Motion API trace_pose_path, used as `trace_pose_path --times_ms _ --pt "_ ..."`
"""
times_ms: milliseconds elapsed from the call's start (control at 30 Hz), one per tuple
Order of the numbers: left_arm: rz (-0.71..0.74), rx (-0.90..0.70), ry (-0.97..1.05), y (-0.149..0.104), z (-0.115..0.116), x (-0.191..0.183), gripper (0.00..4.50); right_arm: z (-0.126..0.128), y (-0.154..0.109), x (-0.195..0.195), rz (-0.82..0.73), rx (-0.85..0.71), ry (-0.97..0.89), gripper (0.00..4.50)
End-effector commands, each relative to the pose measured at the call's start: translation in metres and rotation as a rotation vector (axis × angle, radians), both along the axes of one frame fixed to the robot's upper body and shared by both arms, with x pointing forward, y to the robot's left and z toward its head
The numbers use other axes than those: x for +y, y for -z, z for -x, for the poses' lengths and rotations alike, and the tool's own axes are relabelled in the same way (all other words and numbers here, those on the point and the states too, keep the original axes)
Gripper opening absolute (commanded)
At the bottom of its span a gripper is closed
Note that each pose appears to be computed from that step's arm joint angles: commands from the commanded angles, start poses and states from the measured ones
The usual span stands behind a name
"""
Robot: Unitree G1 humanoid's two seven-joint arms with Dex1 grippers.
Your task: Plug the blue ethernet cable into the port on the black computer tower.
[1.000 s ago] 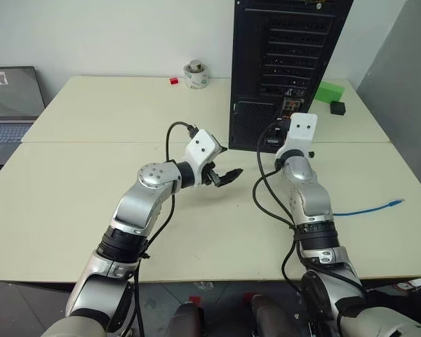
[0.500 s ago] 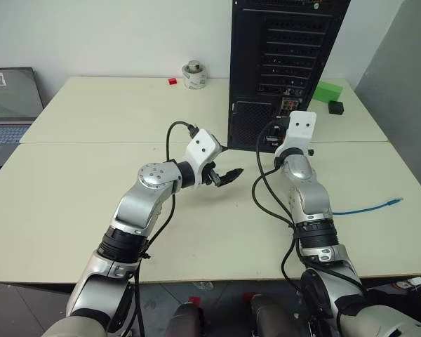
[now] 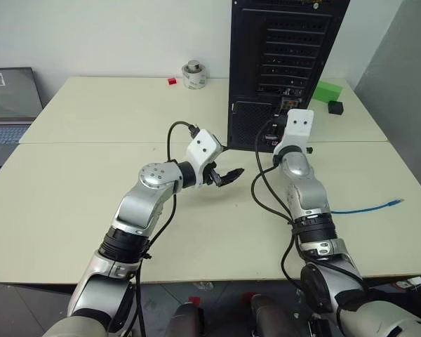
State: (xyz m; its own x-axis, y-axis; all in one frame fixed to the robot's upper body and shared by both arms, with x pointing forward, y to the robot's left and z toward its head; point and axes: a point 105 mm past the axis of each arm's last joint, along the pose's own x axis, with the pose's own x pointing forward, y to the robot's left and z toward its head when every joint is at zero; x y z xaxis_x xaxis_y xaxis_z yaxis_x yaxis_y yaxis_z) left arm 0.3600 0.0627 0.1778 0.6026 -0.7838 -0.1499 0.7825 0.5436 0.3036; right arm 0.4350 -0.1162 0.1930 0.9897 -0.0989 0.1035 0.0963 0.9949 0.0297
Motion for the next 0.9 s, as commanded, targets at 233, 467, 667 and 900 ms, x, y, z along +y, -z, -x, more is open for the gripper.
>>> trace_pose_path --times_ms 233,467,667,900 --pt "0.013 -0.044 0.005 -0.011 0.001 -0.003 4.04 -0.004 -0.033 0.014 -0.013 -0.08 -0.001 0.03" --pt "0.014 -0.039 0.001 -0.01 0.002 -0.002 4.04 -0.006 -0.029 0.015 -0.008 -0.066 -0.016 0.03" --pt "0.008 -0.039 -0.001 -0.009 0.001 -0.001 4.04 -0.006 -0.02 0.014 -0.023 -0.048 -0.031 0.03" --pt "0.006 -0.042 -0.005 -0.009 0.001 -0.001 4.04 -0.006 -0.017 0.012 -0.035 -0.042 -0.033 0.88"
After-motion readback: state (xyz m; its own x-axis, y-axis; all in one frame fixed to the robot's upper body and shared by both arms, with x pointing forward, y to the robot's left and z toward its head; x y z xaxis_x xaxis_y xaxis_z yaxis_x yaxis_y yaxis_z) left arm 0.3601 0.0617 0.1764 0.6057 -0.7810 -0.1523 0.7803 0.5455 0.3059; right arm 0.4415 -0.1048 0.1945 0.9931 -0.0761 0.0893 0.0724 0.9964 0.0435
